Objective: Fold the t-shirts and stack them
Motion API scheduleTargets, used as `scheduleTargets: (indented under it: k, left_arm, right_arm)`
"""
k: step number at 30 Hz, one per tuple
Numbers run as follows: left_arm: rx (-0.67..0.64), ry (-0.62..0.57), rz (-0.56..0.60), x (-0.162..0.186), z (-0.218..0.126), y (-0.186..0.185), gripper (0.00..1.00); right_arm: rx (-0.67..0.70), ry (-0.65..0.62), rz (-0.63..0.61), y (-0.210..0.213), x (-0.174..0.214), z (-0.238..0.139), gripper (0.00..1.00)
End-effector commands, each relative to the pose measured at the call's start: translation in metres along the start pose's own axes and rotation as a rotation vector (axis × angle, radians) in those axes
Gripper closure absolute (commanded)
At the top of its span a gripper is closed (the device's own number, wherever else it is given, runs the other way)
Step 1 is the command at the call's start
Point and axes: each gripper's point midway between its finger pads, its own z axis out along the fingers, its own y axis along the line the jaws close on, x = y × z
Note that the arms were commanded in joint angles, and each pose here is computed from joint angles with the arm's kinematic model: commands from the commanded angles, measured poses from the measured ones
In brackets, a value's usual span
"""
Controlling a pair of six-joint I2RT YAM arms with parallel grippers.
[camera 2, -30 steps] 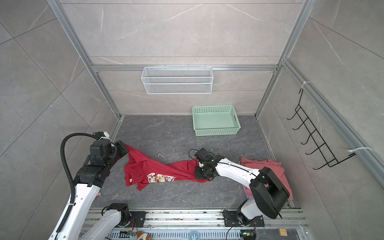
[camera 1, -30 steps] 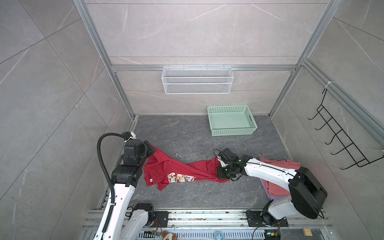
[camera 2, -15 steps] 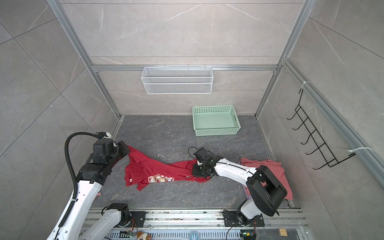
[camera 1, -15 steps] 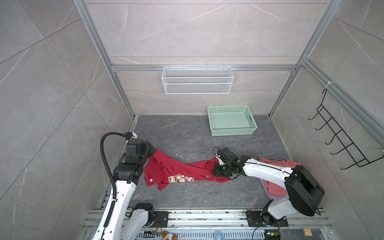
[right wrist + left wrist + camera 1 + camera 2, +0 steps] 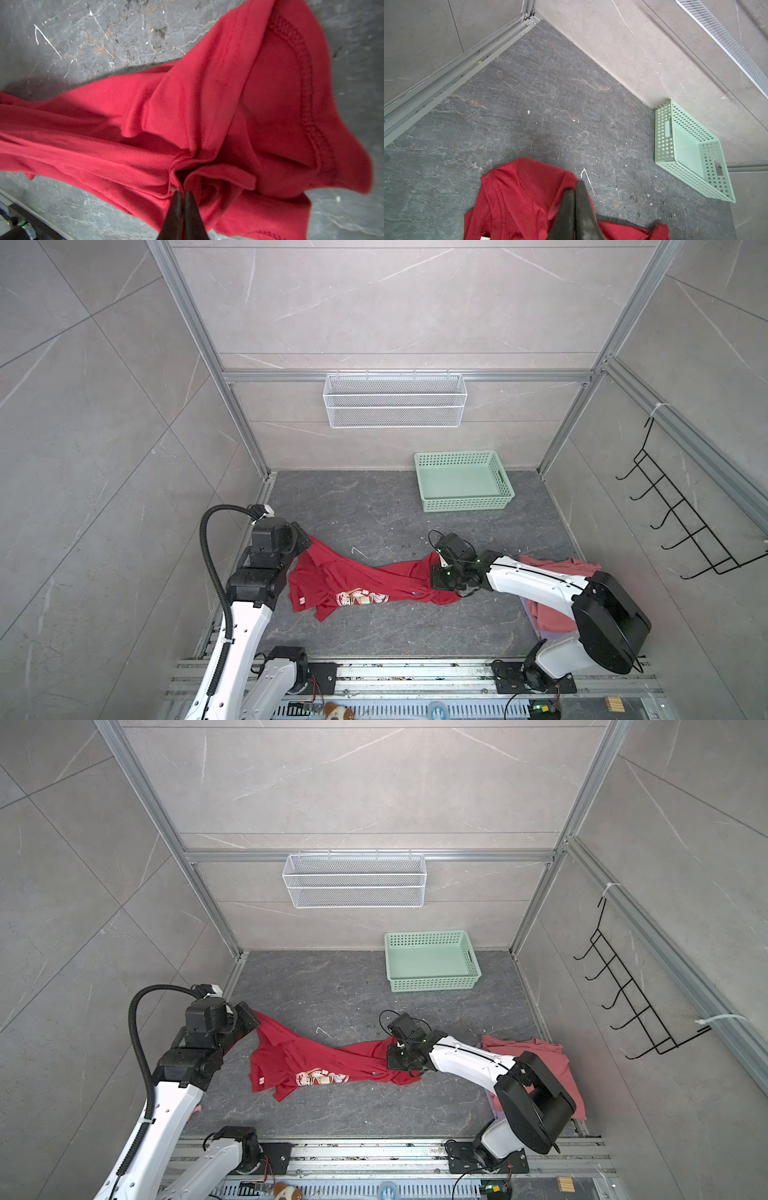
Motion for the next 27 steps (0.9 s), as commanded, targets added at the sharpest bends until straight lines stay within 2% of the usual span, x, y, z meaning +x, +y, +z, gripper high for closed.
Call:
scheduleTargets:
  k: [1,4,7,14,20,23,27]
  left_arm:
    - [0.019,-0.049,-0.005,-0.011,-0.006,-0.003,1.0]
    - [0.019,-0.052,-0.003,-0.012,-0.007,-0.004,1.0]
    - [0.023,-0.058,0.002,-0.015,-0.009,-0.006,1.0]
    - [0.059,-0.161,0.041,-0.053,-0.039,-0.023,1.0]
    - [0.136,-0.358,0.087,-0.115,-0.105,-0.052,1.0]
    - [0.181,-0.473,0.118,-0.148,-0.15,-0.068,1.0]
    - [0.226,-0.643,0.148,-0.185,-0.214,-0.08,1.0]
  right_arm:
    - [0.008,-0.021,0.002,0.002,-0.008,-0.007,0.99]
    - [-0.003,-0.032,-0.002,0.005,-0.008,-0.018,1.0]
    - [-0.023,-0.102,-0.03,0.014,-0.021,-0.05,1.0]
    - [-0.072,-0.412,-0.159,0.05,-0.08,-0.161,1.0]
    - [-0.164,-0.702,-0.324,0.1,-0.128,-0.278,1.0]
    - [-0.237,-0.815,-0.423,0.126,-0.136,-0.336,1.0]
    - [-0.307,-0.905,-0.529,0.148,-0.134,-0.395,1.0]
